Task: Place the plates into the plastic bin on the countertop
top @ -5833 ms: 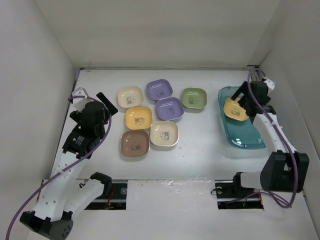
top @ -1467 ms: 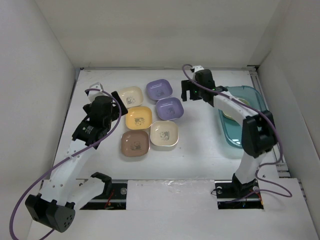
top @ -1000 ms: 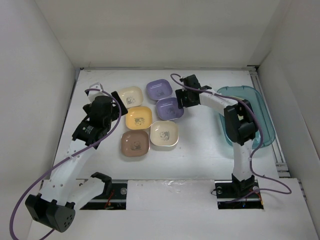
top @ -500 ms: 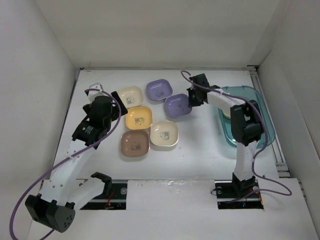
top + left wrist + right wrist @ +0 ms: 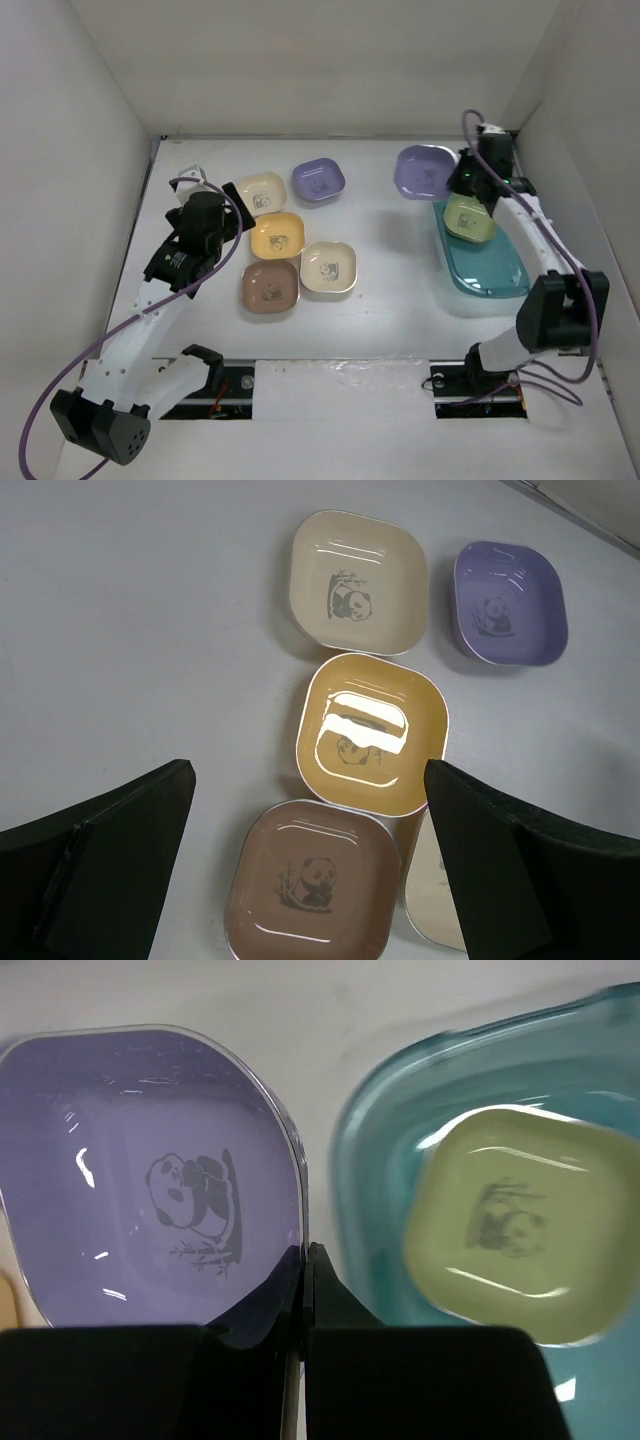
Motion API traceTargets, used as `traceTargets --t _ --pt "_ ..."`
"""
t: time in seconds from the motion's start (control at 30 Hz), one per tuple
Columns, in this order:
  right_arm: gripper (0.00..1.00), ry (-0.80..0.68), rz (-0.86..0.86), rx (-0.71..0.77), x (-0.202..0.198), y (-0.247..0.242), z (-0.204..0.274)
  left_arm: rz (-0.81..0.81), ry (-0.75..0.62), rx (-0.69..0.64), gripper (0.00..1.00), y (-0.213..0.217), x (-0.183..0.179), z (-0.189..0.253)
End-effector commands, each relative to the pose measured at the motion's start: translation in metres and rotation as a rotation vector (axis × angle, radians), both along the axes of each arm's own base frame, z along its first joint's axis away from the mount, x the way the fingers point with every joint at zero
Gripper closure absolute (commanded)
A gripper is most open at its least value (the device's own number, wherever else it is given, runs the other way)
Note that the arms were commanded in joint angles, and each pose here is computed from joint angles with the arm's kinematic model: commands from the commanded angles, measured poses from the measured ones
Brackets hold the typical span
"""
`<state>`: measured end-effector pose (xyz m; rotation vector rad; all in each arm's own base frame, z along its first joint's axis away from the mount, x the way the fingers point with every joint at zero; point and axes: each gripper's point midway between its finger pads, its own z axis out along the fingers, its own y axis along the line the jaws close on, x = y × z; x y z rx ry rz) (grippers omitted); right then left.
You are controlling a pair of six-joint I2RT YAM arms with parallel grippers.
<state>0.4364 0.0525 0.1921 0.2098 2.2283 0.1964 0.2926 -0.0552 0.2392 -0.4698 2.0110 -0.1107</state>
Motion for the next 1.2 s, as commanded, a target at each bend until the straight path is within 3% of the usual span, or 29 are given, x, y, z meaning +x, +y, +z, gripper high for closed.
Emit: traceTargets --t 0.0,0.13,0.4,0.43,0.47,0.5,0.53,0.6,0.63,0.67,0.77,0.9,0.93,1.03,1.13,1.17 --pt "1.0 -0.086 -0.228 0.052 -0.009 -0.065 0.018 0.012 -0.023 0.005 0.0 0.003 0.0 0.006" --pt "1.0 -0.068 -0.397 0.047 -0.025 -0.135 0.007 0.012 -0.023 0.005 0.0 0.003 0.0 0.006" --pt "1.0 0.0 -0.429 0.074 -0.027 -0.165 -0.034 0.009 0.044 0.019 0.0 -0.003 0.01 -0.006" --pt "0.93 -0.011 -0.429 0.073 -0.025 -0.166 -0.032 0.018 0.057 0.008 0.0 -0.004 0.01 -0.007" --pt "0.8 0.001 -0.429 0.074 -0.025 -0.166 -0.037 0.019 0.083 0.018 0.0 -0.003 0.009 -0.013" --pt "0.63 -0.008 -0.429 0.073 -0.023 -0.166 -0.035 0.027 0.102 0.013 0.0 -0.004 0.009 -0.019" --pt "0.4 -0.008 -0.429 0.073 -0.023 -0.166 -0.035 0.013 0.12 0.009 0.0 -0.009 0.013 -0.022" --pt "0.26 -0.052 -0.393 0.099 -0.019 -0.156 -0.024 0.025 0.169 0.013 0.0 -0.009 0.011 -0.035" --pt "0.04 -0.097 -0.371 0.102 -0.018 -0.15 -0.008 0.032 0.181 0.008 0.0 -0.009 0.012 -0.036" --pt "0.0 -0.116 -0.335 0.102 -0.016 -0.135 0.0 0.025 0.206 0.012 0.0 -0.012 0.013 -0.043" --pt "0.0 -0.177 -0.237 0.063 -0.017 -0.103 0.026 0.006 0.251 0.011 0.0 -0.018 0.015 -0.056" --pt "0.0 -0.206 0.026 0.046 -0.015 -0.015 0.045 0.008 0.266 0.031 0.0 -0.017 0.019 -0.06" --pt "0.0 -0.216 0.127 0.057 -0.016 0.028 0.051 0.008 0.268 0.031 0.0 -0.018 0.022 -0.06" --pt "0.0 -0.175 0.283 0.038 -0.021 0.104 0.038 0.035 0.259 0.039 0.0 -0.014 0.023 -0.056" --pt "0.01 -0.093 0.364 0.021 -0.002 0.154 0.004 0.057 0.23 0.037 0.0 -0.01 0.022 -0.048" --pt "0.01 -0.125 0.364 0.028 0.003 0.156 0.019 0.057 0.219 0.032 0.0 -0.01 0.022 -0.048"
